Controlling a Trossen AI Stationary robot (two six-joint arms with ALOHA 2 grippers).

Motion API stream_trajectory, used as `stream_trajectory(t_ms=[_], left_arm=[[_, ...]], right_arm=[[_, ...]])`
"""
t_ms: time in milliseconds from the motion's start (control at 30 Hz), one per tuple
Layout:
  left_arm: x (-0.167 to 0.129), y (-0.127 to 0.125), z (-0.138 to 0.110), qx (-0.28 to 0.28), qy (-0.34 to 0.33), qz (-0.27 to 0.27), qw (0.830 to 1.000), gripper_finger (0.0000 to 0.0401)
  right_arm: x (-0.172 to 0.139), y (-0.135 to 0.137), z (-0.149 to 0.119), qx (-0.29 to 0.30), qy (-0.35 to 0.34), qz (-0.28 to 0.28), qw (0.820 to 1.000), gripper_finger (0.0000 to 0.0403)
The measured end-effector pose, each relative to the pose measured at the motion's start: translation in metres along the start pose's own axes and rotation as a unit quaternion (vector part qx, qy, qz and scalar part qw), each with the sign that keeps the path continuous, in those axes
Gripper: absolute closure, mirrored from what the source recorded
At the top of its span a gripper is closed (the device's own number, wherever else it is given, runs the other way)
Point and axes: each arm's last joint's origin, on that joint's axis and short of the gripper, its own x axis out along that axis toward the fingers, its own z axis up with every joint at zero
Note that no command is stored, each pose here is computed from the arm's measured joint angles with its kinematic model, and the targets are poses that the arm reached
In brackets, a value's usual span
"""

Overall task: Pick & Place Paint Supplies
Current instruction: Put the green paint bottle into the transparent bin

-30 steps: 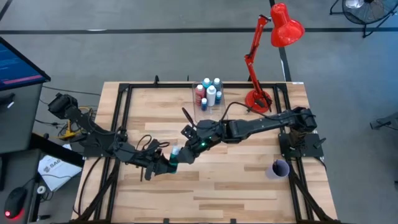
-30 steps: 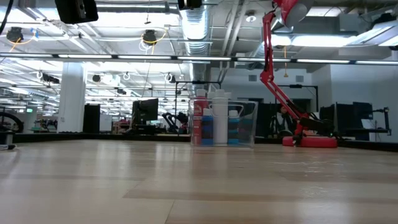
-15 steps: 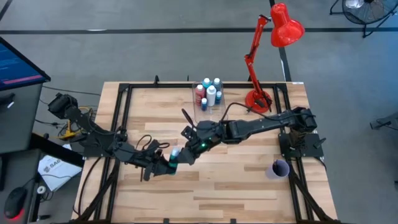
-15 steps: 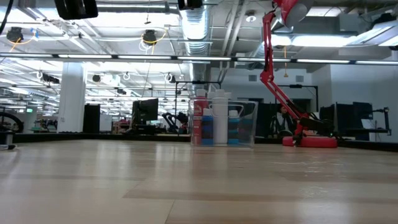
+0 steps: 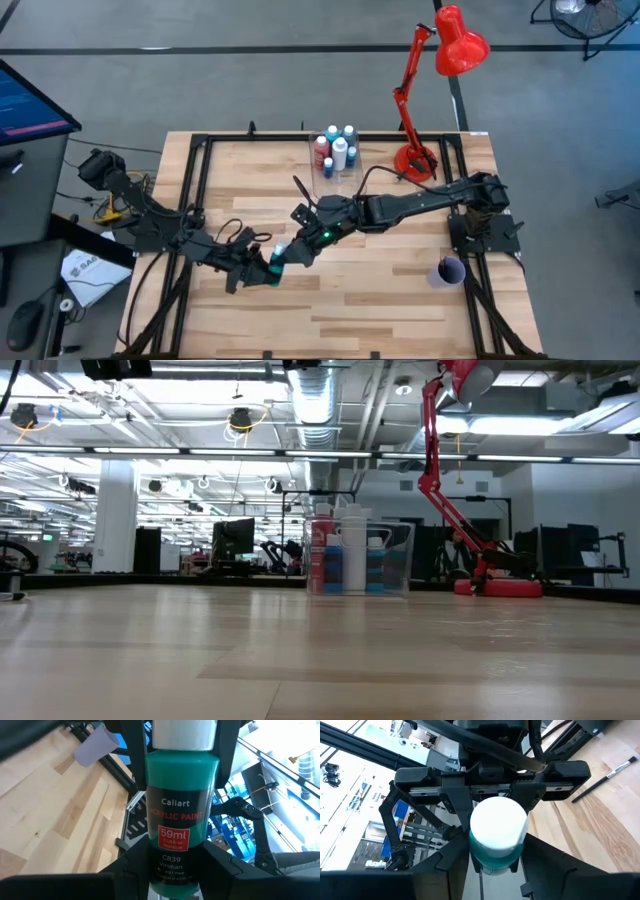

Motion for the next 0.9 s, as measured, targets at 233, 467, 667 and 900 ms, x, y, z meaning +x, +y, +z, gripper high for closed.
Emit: stream_trajectory(t_ms=[233,467,667,900], left_arm=[[0.000,0.003,-0.002,0.003,0.009,0.006,1.000,0.0285],[0.000,0.002,-0.002,0.003,0.007,0.004,1.000,0.0285],[0.000,0.002,-0.002,0.003,0.007,0.006,1.000,0.0285],[0.000,0.002,-0.002,0.002,0.006,0.007,1.000,0.0285]], right_arm=[[0.000,0.002,0.004,-0.003,-0.034,-0.003,0.999,0.0231],[0.000,0.003,0.004,-0.005,-0.039,0.005,0.999,0.0242],[0.000,0.003,0.001,-0.004,-0.028,0.002,1.000,0.0231],[0.001,0.007,-0.007,-0.017,-0.010,0.003,1.000,0.0165]])
